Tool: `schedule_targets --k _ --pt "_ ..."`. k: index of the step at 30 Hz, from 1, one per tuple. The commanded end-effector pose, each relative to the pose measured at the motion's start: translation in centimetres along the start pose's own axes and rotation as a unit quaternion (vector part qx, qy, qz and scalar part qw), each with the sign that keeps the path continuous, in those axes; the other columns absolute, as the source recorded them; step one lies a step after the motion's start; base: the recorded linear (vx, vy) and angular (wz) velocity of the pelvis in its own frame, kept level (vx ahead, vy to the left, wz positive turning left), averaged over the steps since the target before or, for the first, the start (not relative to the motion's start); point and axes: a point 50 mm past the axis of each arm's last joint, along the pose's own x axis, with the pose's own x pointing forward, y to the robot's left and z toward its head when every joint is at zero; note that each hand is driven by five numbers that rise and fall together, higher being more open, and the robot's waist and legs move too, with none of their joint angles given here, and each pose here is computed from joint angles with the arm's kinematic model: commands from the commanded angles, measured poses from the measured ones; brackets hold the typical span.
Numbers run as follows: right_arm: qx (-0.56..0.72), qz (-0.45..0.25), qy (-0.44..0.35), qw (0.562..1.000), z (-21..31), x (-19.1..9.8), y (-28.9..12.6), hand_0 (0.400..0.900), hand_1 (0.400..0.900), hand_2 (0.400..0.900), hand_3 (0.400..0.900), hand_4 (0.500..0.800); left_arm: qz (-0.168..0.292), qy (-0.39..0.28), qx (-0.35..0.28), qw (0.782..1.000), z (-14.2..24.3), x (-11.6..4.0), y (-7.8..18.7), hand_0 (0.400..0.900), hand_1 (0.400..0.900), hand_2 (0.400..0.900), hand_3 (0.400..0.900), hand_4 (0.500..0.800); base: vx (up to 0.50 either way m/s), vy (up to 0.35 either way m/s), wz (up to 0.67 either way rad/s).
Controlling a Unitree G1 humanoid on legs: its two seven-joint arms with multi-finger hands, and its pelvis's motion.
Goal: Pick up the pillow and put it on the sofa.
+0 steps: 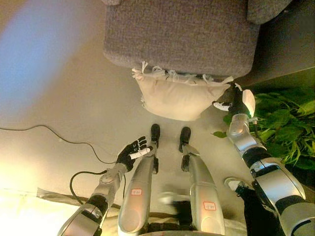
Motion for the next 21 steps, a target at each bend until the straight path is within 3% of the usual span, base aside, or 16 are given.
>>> schedule_targets --k 1,21 --pt "0.003 -0.082 -0.062 0.995 2.3 1.7 -5.0 0.9 0.9 0.9 0.9 0.8 -0.016 -0.023 -0.03 0.999 -1.2 -1.6 -0.2 0.9 0.9 0.9 0.9 0.8 0.005 0.047 0.02" --pt "0.015 -0.171 -0.074 0.982 6.7 4.2 -9.6 0.9 0.9 0.9 0.9 0.8 -0.04 -0.035 -0.061 0.997 -2.0 -2.1 -1.6 0.9 0.9 0.9 0.9 0.8 0.029 0.029 0.03"
